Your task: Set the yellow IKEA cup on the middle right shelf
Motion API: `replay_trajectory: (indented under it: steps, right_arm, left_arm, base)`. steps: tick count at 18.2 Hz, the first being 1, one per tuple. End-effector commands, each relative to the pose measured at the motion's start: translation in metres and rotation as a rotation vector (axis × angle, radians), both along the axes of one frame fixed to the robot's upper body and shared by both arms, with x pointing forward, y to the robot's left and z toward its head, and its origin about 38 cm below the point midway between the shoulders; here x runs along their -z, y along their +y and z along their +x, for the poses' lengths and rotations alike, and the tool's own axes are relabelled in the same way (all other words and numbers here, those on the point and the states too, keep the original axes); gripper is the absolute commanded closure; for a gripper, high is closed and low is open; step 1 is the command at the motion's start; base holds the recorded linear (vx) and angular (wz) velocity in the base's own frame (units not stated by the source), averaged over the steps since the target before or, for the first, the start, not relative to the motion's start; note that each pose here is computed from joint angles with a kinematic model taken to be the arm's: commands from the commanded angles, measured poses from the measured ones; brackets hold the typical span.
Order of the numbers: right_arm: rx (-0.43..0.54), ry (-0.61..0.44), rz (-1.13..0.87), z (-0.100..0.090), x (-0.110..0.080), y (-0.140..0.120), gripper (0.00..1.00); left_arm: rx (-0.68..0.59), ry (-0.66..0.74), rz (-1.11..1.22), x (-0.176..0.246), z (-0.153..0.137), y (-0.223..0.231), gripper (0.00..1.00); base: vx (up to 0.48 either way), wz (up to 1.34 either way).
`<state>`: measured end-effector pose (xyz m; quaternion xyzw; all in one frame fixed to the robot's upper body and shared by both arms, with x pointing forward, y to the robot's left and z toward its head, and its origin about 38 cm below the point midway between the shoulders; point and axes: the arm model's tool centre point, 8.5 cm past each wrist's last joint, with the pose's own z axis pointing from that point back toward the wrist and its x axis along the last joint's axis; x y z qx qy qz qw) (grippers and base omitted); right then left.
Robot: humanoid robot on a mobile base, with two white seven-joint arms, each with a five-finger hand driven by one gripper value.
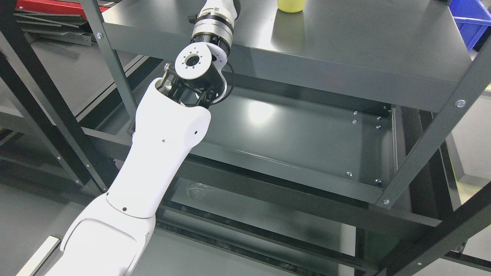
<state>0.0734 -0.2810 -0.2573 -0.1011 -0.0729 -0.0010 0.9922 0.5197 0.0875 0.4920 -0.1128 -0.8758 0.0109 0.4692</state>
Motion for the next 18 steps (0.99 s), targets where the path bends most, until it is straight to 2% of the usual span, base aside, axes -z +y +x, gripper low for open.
replay_trajectory:
  steps: [1,6,12,14,18]
  right_arm:
    - [0.008,0.013,-0.012,-0.009,0.000,-0.010,0.01]
    - [0.008,0.013,-0.012,-0.009,0.000,-0.010,0.01]
    - [0.008,0.013,-0.012,-0.009,0.000,-0.010,0.01]
    - [0.008,0.013,-0.012,-0.009,0.000,-0.010,0.01]
    - [0.008,0.012,-0.012,-0.008,0.000,-0.010,0.01]
  left_arm:
    - [-0.069,-0.207,0.019,0.012,-0.023,0.015,0.01]
    - [-0.045,-0.317,0.023,0.049,-0.047,0.028,0.01]
    - [0.061,-0.487,0.068,0.102,-0.069,0.044,0.01]
    - [0.075,-0.475,0.071,0.134,-0.075,0.051,0.01]
    - [0.035,-0.339,0.048,0.204,-0.083,0.072,0.01]
  base:
    - [-0.061,0.00]
    - [-0.094,-0.01]
    - [-0.156,0.00]
    - [-0.162,0.03]
    - [-0.191,0.08]
